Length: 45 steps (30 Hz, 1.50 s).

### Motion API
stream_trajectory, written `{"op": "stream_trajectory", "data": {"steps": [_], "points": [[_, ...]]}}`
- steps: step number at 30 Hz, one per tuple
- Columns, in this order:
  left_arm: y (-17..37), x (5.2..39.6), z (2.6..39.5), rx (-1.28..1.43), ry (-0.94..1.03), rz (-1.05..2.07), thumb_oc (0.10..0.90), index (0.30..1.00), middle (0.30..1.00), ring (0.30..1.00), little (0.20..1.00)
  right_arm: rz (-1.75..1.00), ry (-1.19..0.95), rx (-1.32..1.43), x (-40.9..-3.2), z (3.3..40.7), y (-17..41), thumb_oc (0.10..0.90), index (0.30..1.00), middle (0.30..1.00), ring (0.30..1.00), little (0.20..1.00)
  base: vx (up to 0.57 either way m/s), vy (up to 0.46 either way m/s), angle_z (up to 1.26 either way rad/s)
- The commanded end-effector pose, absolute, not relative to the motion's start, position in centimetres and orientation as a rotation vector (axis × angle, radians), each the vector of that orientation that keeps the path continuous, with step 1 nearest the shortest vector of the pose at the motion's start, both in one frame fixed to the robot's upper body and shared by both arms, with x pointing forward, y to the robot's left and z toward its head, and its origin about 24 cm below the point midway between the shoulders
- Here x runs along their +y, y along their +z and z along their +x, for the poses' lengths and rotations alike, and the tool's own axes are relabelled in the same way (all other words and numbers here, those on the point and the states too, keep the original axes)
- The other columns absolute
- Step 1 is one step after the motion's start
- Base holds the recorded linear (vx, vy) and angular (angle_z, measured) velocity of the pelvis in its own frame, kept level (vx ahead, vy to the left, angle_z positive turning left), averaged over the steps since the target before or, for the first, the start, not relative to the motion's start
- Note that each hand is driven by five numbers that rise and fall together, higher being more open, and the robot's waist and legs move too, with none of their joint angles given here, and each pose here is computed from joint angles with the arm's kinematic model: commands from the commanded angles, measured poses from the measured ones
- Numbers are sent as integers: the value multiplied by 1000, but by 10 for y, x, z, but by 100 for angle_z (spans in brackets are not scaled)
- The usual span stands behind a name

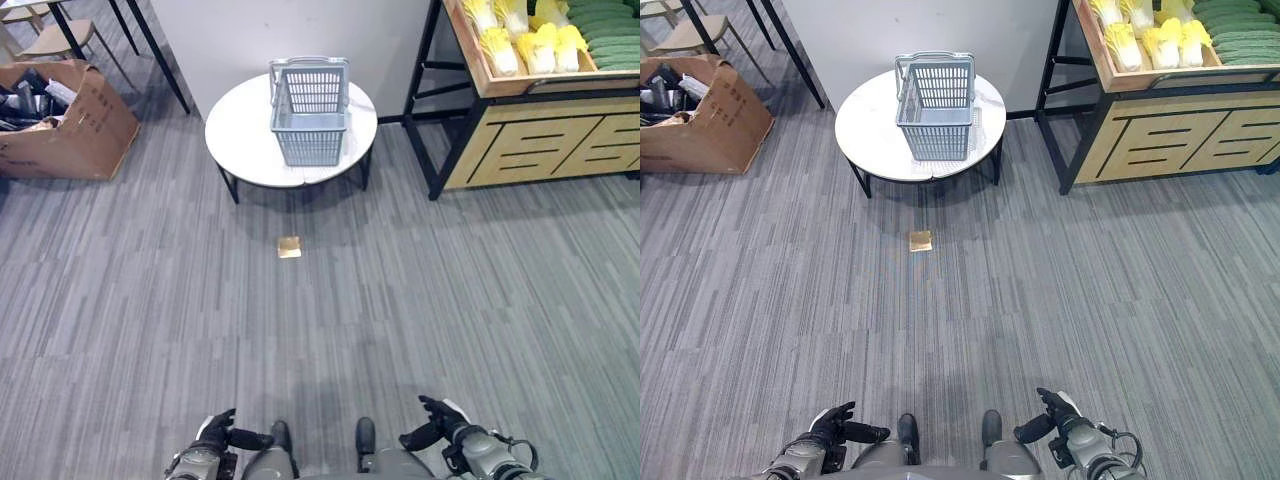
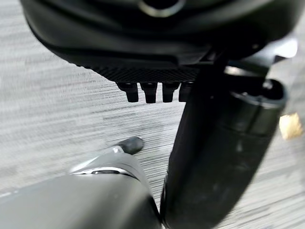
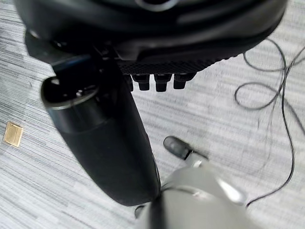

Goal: Get the vegetables into the basket

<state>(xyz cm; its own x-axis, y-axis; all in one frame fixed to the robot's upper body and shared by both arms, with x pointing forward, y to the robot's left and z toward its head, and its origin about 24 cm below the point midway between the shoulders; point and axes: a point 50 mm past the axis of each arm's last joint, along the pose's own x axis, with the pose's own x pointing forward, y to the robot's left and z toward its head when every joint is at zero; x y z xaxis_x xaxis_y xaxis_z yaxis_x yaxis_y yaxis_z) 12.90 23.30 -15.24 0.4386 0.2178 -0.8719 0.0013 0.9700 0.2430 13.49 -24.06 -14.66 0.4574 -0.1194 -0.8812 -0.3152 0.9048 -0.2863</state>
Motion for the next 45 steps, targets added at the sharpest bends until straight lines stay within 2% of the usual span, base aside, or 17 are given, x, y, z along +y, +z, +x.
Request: {"op": "stream_trajectory", "data": {"steps": [1,3,8,12,18,24,34,41,45], "points": [[-155,232,121,1150,63,317,900,1000,1000,1000,1000,-503,105,1137,-262,123,-144,900,1000,1000,1000,1000,113,52,-13],[-148,241,136,1099,53,414,900,1000,1000,1000,1000,-520,92,1124,-265,129,-142,900,1000,1000,1000,1000,273,189,-2],[-151,246,122,1145,75,392,900,1000,1000,1000,1000,-498,93,1148,-261,121,-146,900,1000,1000,1000,1000,380,370,-70],[-150,250,122,1146,72,390,900,1000,1000,1000,1000,-461,152,1149,-241,121,-152,900,1000,1000,1000,1000,298,527,-63],[-146,258,129,1124,102,375,900,1000,1000,1000,1000,-442,152,1058,-233,144,-144,900,1000,1000,1000,1000,221,337,8],[-145,254,134,1110,88,377,900,1000,1000,1000,1000,-443,150,1038,-231,151,-142,900,1000,1000,1000,1000,212,-31,25],[-153,248,116,1170,82,348,900,1000,1000,1000,1000,-497,209,1031,-234,151,-141,900,1000,1000,1000,1000,262,-161,40],[-155,228,126,1138,32,312,900,1000,1000,1000,1000,-526,132,1030,-257,154,-134,900,1000,1000,1000,1000,202,-255,-2],[-152,228,132,1116,38,310,900,1000,1000,1000,1000,-521,65,1098,-271,138,-137,900,1000,1000,1000,1000,195,-82,15]]}}
